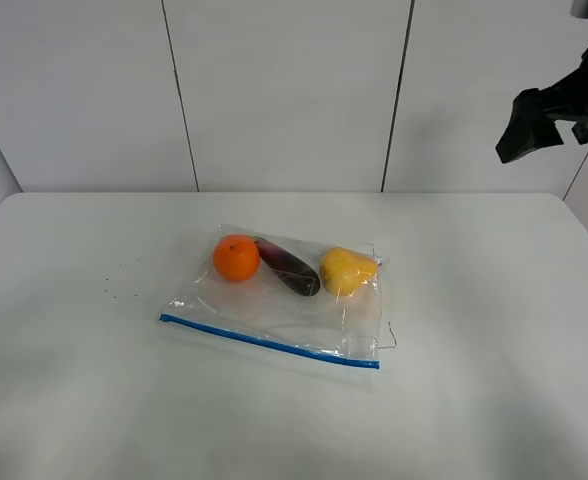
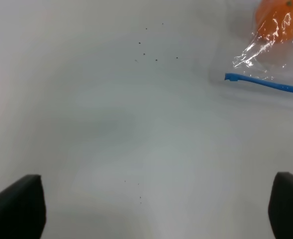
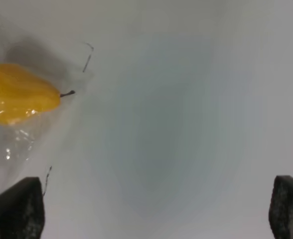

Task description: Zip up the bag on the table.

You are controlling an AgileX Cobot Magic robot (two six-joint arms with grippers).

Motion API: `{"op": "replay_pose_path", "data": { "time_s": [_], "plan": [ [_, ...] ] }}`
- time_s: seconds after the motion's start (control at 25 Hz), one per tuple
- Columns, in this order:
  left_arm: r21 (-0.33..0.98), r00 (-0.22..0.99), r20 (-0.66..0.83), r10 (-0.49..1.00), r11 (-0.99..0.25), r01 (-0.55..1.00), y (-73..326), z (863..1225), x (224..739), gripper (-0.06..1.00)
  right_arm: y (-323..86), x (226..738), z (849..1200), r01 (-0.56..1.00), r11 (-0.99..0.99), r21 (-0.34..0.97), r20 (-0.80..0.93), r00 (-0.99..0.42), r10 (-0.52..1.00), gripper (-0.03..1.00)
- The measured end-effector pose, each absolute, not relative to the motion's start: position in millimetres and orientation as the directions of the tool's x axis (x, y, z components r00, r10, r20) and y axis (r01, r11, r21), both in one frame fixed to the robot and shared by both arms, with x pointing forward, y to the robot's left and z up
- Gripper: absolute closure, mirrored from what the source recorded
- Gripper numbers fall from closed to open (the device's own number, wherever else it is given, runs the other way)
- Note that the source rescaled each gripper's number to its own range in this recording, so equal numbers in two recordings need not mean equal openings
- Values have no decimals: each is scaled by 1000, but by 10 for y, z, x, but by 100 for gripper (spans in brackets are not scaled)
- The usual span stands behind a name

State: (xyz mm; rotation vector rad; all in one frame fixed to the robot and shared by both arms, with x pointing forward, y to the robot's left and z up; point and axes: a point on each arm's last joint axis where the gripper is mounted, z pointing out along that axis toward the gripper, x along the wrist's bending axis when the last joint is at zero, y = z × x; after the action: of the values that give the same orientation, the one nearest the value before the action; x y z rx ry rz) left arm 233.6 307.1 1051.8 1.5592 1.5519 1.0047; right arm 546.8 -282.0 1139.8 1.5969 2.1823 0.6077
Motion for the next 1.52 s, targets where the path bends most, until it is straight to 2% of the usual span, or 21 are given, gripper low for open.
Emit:
{"op": "replay_pose_path", "data": {
  "time_s": [0.24, 0.48, 1.04, 1.52],
  "plan": [
    [893, -22, 44, 999, -29, 449, 3071, 10518, 2336, -5, -2837, 4878, 11436, 744, 266, 613, -71, -284, 956, -3],
    [893, -22, 44, 999, -29, 449, 3071, 10518, 2336, -5, -2857, 4283, 11463, 670, 196, 716, -63, -218, 974, -3],
    [893, -22, 44, 999, -29, 449, 3071, 10518, 2336, -5, -2900, 3042, 11274, 450, 96, 888, -41, -131, 991, -3],
    [893, -22, 44, 999, -29, 449, 3071, 10518, 2336, -5, -2914, 2319, 11196, 213, 42, 976, -20, -107, 994, -3]
  ]
}}
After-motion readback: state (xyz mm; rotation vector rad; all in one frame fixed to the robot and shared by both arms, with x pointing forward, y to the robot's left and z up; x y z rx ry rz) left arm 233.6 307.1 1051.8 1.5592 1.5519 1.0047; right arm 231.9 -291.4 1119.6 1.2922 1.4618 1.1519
